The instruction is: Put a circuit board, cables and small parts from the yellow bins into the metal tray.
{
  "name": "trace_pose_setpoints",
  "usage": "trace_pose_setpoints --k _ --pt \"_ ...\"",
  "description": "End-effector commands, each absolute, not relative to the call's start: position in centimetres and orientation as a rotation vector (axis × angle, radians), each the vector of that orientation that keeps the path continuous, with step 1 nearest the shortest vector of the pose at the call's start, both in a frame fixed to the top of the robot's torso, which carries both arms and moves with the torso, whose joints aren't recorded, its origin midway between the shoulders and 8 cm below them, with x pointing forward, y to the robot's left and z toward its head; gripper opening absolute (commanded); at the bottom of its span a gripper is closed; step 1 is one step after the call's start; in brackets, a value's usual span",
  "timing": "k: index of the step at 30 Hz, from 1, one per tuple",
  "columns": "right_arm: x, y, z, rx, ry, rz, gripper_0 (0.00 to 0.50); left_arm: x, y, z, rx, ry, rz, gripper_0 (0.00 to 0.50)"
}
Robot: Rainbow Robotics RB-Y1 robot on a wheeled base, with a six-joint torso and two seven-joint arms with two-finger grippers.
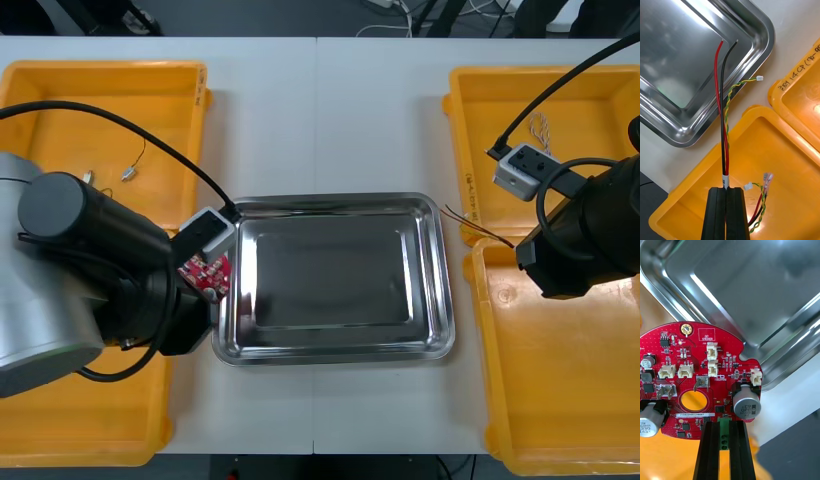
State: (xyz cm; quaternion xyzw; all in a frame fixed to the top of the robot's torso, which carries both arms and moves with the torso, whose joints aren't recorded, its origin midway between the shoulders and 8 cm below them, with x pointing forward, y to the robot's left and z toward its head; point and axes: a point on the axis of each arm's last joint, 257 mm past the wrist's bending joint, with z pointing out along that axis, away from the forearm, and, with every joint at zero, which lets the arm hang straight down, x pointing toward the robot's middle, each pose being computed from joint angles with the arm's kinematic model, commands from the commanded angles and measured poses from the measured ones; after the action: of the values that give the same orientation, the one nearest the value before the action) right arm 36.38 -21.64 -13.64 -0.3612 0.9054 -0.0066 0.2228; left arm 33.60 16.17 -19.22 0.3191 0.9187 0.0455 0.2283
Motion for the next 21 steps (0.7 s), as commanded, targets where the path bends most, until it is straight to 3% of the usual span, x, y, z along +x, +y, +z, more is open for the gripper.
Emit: trace_pose_setpoints --k 1,21 --pt "36.8 -20.7 -12.6 -0.995 2.466 -0.029 0.0 33.8 13.8 -18.7 0.885 2.497 0.107 0.0" --pt "36.7 -20.7 -12.7 -1.009 2.462 -0.029 0.0 37.1 8.3 -22.5 0.865 2.514 0.078 0.0"
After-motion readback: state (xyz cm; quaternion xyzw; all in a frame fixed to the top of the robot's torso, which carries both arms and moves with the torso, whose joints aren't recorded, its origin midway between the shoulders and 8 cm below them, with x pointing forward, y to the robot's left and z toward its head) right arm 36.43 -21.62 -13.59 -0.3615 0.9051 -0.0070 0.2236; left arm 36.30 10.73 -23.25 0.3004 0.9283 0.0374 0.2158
